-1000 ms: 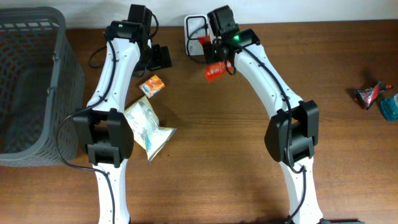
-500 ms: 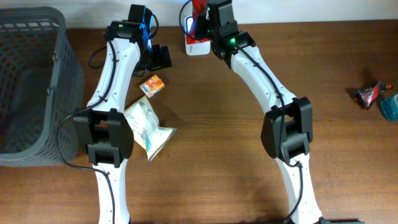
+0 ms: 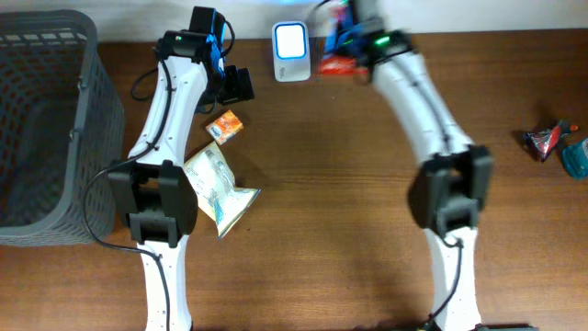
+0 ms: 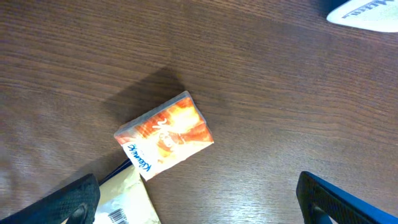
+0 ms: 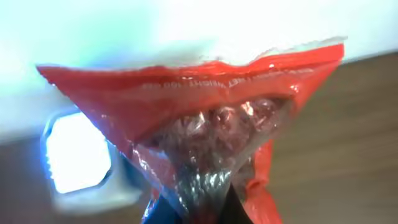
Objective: Scan the item barcode
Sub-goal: 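Carry the red bag to the far right and drop it, then move the right gripper to the white pouch and grasp it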
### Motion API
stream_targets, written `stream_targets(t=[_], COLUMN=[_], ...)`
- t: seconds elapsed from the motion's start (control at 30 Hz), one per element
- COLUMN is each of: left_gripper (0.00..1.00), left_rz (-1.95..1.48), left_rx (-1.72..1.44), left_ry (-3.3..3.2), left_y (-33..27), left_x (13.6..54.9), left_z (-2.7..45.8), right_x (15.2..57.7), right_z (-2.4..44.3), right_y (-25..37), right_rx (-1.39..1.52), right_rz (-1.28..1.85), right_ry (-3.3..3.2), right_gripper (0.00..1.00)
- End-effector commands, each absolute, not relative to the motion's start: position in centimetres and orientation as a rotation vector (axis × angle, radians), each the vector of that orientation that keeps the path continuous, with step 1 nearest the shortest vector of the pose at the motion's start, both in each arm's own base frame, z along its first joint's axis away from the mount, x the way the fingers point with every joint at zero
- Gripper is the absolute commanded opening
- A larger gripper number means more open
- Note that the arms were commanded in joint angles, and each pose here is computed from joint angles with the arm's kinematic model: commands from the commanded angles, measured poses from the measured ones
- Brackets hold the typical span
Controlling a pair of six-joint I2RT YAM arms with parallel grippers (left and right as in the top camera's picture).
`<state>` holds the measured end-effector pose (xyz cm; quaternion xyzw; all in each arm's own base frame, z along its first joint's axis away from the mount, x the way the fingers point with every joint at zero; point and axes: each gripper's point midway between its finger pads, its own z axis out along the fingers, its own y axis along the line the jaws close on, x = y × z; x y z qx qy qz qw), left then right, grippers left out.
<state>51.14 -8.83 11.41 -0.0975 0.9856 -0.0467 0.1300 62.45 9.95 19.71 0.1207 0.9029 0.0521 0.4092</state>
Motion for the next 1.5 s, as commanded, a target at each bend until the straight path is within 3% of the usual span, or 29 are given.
stream_targets(t=[0.0,0.17,0.3,0.47,0.5,0.53,0.6,0.67,0.8,0.83,0.87,1.03,1.33,1.4,1.47], left_gripper=[0.99,0.99,0.99,0.99,0.99,0.99,0.99,0.99,0.99,0.99,0.99,0.99,0.99,0.99,0.99], left_rz=[-0.154,-0.154,-0.154,-0.154,-0.154,-0.154,-0.154,-0.154,-0.152,-0.153,-0.153,-0.153,-0.208,-0.22,-0.015], left_rx=[-0.278,-0.278,-0.278,-0.277,-0.277,-0.277,-0.278,-0.277,-0.288,-0.288,-0.287,-0.284,-0.288,-0.244,-0.3], left_ry=[2.846,2.846,2.846,2.846,2.846,2.846,2.846,2.846,2.845,2.845,2.845,2.846,2.837,2.84,2.8], left_y=[-9.2,-9.2,-9.1,-9.2,-9.2,-9.2,-9.2,-9.2,-8.8,-8.8,-8.8,-8.9,-9.7,-9.9,-6.4], left_x=[51.2,51.2,51.2,51.2,51.2,51.2,51.2,51.2,51.2,51.2,51.2,51.2,51.5,51.4,52.1], left_z=[12.3,12.3,12.3,12.3,12.3,12.3,12.3,12.3,12.3,12.3,12.3,12.3,12.5,12.5,12.5], right_x=[58.5,52.0,50.4,48.4,48.3,48.2,48.1,47.9,47.8,48.1,48.2,47.4,43.8,43.2,42.5], right_z=[26.3,18.3,12.9,10.0,9.5,9.3,9.1,9.3,15.0,19.5,20.9,29.3,27.6,27.0,25.9], right_y=[-4.7,-18.9,-23.7,-27.9,-28.2,-28.3,-28.3,-28.3,-28.0,-26.3,-25.0,-11.4,-3.8,-0.1,5.0], right_rx=[0.6,0.916,0.942,1.06,1.068,1.074,1.075,1.077,1.047,0.991,0.959,0.65,0.601,0.45,0.299], right_rz=[-0.118,-0.32,-0.282,-0.32,-0.314,-0.318,-0.317,-0.319,-0.308,-0.25,-0.184,0.489,0.658,0.694,0.734], right_ry=[2.202,2.422,2.528,2.54,2.543,2.55,2.553,2.557,2.461,2.394,2.386,2.382,2.61,2.687,2.78], right_gripper=[0.04,0.04,0.04,0.05,0.11,0.26,0.3,0.76,0.84,0.95,0.99,0.99,0.99,0.99,0.99])
